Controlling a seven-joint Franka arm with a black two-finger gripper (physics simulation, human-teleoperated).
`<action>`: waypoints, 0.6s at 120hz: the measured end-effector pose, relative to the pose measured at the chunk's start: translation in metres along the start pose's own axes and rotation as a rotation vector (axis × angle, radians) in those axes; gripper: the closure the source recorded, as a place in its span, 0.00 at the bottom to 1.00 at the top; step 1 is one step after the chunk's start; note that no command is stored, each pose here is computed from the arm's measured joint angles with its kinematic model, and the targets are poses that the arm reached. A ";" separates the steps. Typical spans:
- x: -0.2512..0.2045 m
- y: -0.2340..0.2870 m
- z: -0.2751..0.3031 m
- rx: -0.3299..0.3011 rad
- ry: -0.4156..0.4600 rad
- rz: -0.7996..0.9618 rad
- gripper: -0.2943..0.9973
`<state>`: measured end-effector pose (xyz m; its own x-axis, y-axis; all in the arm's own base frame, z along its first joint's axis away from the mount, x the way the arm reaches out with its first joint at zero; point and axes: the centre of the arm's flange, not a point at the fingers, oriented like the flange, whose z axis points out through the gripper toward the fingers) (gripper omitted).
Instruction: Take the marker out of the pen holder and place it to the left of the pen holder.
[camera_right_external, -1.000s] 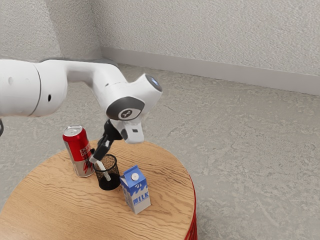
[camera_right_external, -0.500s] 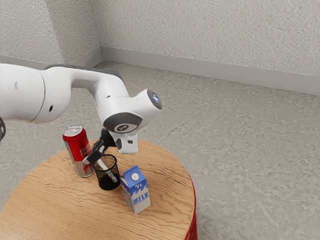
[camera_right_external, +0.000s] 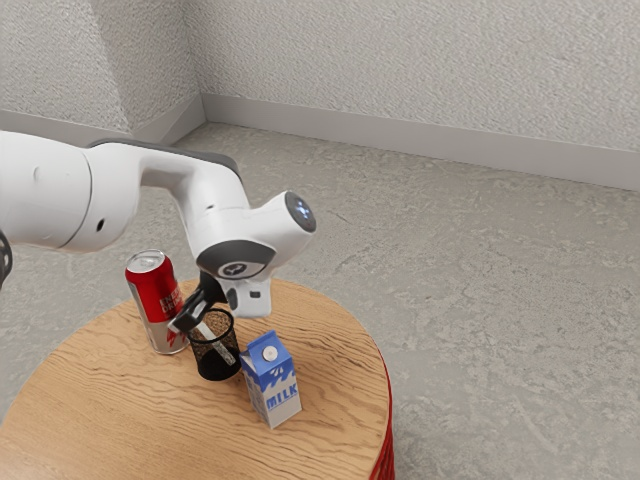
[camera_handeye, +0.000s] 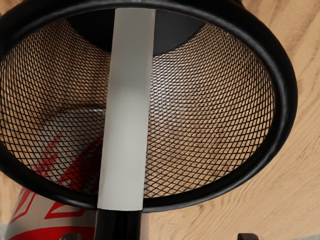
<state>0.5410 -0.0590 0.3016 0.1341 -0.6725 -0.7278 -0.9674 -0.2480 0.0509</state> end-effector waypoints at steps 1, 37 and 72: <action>0.000 0.000 0.000 0.001 0.001 0.000 0.47; 0.001 -0.002 -0.002 0.021 0.019 -0.015 0.73; 0.000 -0.004 -0.014 0.057 0.040 -0.035 0.82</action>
<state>0.5477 -0.0679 0.3115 0.1752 -0.6916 -0.7007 -0.9725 -0.2324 -0.0138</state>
